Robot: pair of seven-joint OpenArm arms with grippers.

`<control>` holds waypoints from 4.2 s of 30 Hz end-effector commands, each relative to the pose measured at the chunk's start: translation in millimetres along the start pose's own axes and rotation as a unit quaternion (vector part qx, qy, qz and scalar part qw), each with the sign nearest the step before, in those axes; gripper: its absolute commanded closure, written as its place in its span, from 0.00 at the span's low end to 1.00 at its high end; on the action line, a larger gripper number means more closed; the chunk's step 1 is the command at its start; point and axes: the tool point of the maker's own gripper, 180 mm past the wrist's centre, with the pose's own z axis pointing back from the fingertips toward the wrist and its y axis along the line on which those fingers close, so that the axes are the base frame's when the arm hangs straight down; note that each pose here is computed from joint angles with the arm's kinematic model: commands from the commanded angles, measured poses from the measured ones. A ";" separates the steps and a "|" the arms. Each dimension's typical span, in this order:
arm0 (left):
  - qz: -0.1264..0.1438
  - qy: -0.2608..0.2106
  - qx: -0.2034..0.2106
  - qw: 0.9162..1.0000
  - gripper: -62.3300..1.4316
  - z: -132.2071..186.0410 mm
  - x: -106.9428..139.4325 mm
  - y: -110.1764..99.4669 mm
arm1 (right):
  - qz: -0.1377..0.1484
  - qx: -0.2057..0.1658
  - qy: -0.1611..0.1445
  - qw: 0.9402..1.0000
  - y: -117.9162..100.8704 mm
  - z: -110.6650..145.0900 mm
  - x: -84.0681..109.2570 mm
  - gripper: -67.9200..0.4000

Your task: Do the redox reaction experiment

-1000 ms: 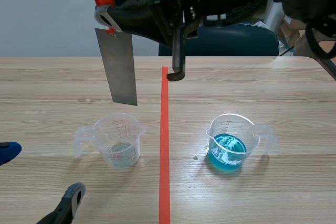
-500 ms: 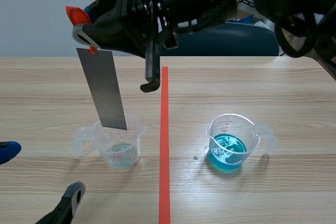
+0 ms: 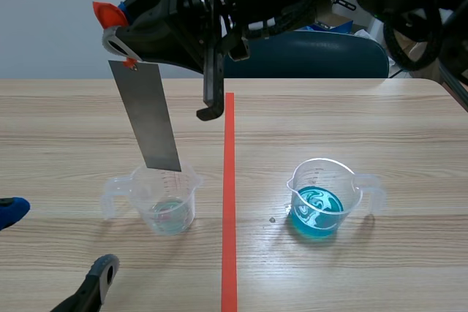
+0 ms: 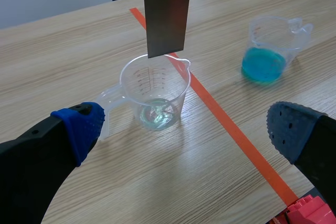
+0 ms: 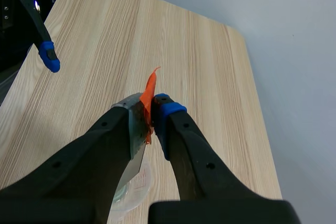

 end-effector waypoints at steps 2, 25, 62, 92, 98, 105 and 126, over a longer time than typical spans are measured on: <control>0.005 -0.009 -0.001 1.000 0.00 -0.1 3.9 -2.5 | 0.013 -0.001 -0.007 1.000 -5.3 2.1 8.8 0.98; 0.005 -0.009 -0.001 1.000 0.00 -0.1 3.9 -2.5 | 0.015 0.002 -0.006 1.000 -3.8 -6.8 13.2 0.98; 0.005 -0.009 -0.001 1.000 0.00 -0.1 3.9 -2.4 | 0.017 0.004 -0.006 1.000 -6.2 -8.9 17.5 0.98; 0.005 -0.009 -0.001 1.000 0.00 -0.1 3.9 -2.4 | 0.017 0.004 -0.006 1.000 -6.2 -8.9 17.6 0.98; 0.005 -0.009 -0.001 1.000 0.00 -0.1 3.9 -2.4 | 0.017 0.004 -0.006 1.000 -6.2 -8.9 17.6 0.98; 0.005 -0.009 -0.001 1.000 0.00 -0.1 3.9 -2.4 | 0.017 0.004 -0.006 1.000 -6.2 -8.9 17.6 0.98; 0.005 -0.009 -0.001 1.000 0.00 -0.1 3.9 -2.4 | 0.017 0.004 -0.006 1.000 -6.2 -8.9 17.6 0.98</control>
